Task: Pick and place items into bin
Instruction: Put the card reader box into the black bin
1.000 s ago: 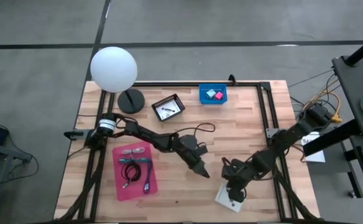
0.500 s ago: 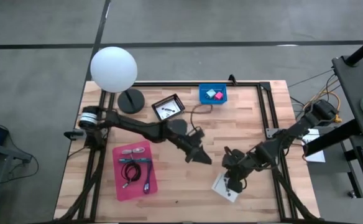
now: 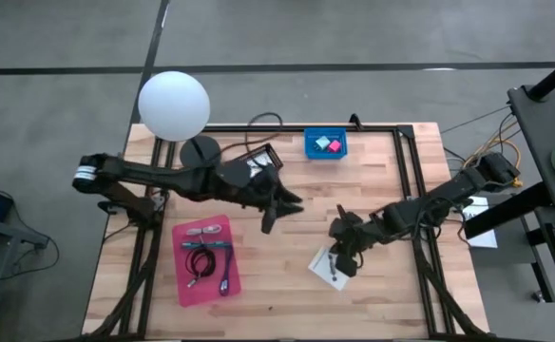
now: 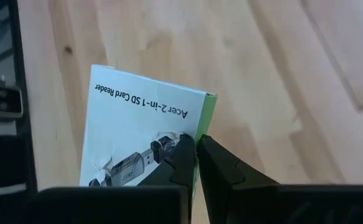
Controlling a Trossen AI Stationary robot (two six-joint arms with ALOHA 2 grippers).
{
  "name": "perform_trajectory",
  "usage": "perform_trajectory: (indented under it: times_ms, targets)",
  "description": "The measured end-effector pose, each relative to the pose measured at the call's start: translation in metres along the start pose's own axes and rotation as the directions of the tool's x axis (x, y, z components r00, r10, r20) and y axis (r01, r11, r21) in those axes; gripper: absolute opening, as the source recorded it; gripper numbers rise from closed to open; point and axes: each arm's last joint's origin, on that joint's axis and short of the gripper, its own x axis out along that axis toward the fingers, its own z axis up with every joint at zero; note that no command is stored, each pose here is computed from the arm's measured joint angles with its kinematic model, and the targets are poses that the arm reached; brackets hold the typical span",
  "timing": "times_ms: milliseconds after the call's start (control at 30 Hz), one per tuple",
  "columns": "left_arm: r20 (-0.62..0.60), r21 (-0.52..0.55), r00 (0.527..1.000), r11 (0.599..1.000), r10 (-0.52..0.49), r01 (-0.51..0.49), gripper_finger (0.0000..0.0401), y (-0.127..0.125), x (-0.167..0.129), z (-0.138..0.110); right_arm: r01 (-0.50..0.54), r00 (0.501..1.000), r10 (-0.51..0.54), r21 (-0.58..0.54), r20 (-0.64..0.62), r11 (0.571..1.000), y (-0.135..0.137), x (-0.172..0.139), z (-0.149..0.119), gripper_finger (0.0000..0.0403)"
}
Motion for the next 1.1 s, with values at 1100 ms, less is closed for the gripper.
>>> perform_trajectory:
  times_ms: [1100]
  targets:
    - [0.126, 0.173, 0.938, 0.924, 0.323, -0.342, 0.0116, -0.011, -0.097, 0.027, 0.034, 0.944, -0.017, -0.044, 0.328, 0.998, -0.118, -0.042, 0.14, 0.0008]
